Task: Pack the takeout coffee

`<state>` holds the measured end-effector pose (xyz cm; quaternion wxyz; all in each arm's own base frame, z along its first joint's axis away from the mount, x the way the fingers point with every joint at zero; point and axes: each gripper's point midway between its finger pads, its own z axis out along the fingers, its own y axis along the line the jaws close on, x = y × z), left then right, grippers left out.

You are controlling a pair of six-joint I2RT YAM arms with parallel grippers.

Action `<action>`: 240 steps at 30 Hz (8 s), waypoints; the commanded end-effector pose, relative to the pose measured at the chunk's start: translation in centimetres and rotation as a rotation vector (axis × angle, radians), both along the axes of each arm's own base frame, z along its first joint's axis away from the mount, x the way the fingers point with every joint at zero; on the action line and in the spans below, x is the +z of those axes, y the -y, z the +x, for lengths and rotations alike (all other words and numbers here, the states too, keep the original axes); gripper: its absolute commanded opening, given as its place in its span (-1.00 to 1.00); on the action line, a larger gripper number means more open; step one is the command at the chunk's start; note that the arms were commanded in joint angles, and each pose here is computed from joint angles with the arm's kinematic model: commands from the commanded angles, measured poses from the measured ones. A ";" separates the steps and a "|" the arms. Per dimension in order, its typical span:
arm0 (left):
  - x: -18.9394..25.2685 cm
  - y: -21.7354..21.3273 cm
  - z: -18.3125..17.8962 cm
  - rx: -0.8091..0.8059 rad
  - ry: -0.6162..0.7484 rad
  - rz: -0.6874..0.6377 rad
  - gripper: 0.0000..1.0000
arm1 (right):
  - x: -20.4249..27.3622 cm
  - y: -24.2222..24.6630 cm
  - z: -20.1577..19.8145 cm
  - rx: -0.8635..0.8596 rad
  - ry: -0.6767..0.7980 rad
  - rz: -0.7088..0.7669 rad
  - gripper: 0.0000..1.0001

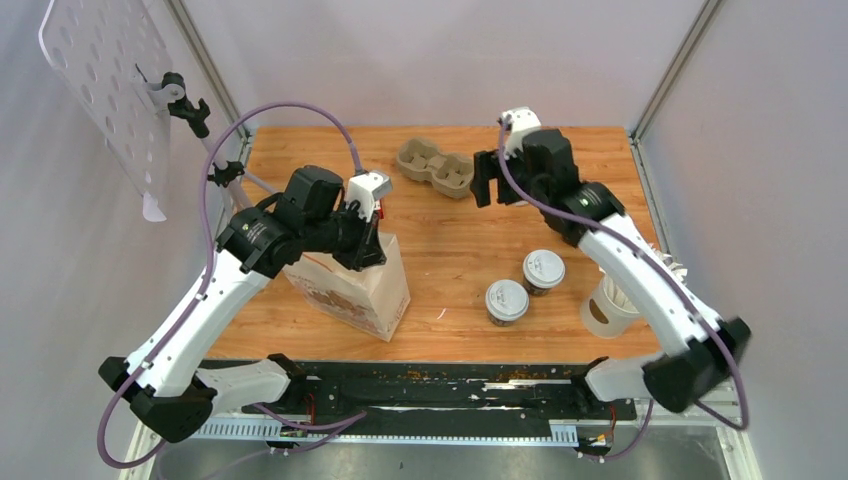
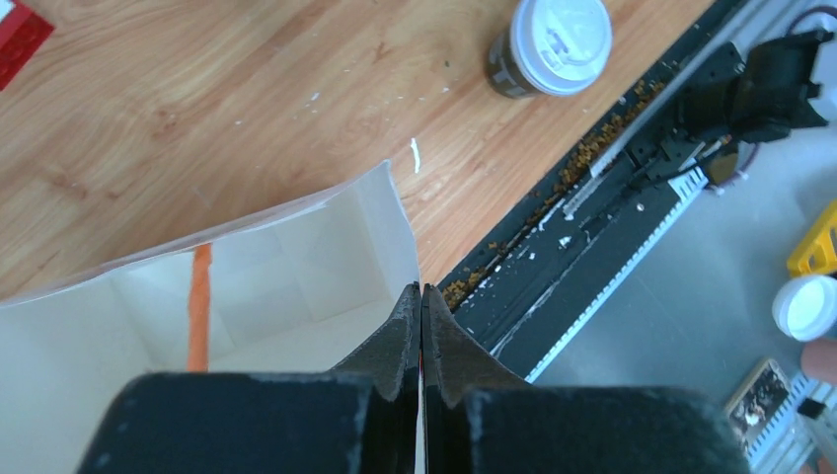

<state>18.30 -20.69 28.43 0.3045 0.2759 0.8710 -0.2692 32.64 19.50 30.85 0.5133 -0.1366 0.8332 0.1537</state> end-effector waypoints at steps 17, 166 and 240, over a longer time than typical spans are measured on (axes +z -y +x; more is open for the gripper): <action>0.8 4.2 -4.7 -0.371 0.030 -0.203 -0.97 | -7.7 -10.7 19.5 0.342 0.015 -0.203 0.29; 5.4 -12.2 0.6 0.520 0.311 0.272 0.38 | -10.0 -12.3 26.4 0.452 0.242 -0.223 -0.44; 7.7 -9.6 -0.6 0.497 0.382 -0.119 -0.86 | 15.0 -22.6 -16.6 0.613 -0.162 0.932 -0.43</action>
